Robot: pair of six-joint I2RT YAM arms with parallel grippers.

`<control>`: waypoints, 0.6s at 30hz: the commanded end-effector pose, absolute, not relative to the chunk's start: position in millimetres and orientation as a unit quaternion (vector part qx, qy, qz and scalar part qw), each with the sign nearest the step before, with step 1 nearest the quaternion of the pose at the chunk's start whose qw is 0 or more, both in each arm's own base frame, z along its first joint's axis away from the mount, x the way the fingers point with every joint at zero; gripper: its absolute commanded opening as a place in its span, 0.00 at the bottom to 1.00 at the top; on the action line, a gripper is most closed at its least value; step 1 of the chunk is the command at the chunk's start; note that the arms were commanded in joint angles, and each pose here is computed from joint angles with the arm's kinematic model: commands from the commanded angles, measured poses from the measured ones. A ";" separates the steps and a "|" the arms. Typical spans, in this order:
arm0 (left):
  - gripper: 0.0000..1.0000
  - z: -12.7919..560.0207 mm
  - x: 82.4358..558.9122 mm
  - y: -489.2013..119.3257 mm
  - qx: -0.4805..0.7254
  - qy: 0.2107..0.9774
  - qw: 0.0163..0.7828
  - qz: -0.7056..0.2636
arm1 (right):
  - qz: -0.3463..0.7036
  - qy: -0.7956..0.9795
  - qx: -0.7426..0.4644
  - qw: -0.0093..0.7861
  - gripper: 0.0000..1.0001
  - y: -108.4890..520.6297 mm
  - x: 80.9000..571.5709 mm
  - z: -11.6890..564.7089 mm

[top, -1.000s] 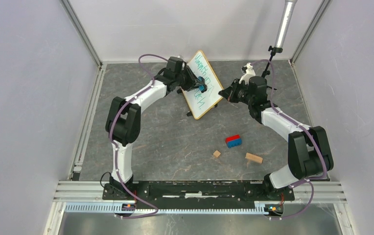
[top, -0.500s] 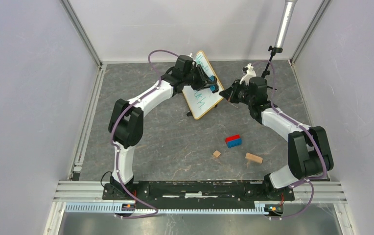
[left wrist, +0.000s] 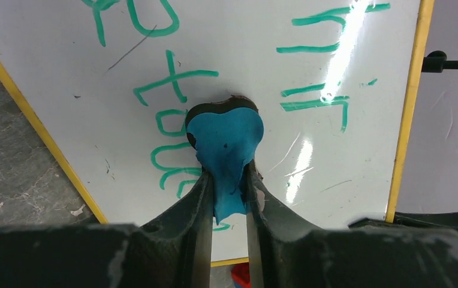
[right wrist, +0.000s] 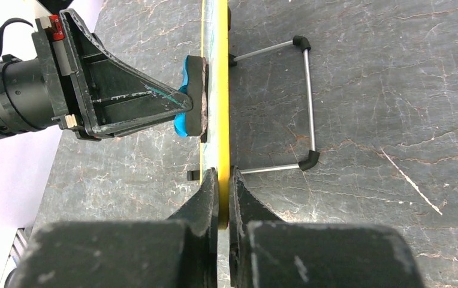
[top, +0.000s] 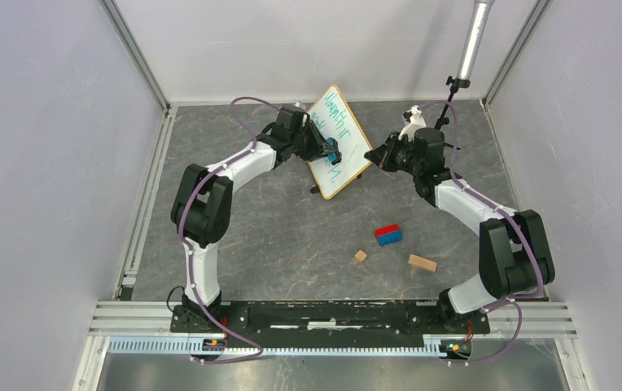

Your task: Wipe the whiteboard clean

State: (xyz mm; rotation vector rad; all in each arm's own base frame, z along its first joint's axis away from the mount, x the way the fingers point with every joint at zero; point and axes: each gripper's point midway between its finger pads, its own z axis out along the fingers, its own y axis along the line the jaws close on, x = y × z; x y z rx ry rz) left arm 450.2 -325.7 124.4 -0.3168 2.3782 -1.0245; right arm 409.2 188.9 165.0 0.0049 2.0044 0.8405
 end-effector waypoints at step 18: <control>0.27 125.7 412.7 -350.9 -0.059 0.890 0.255 -0.373 | 0.363 0.780 -0.072 0.504 0.00 209.6 405.0 196.1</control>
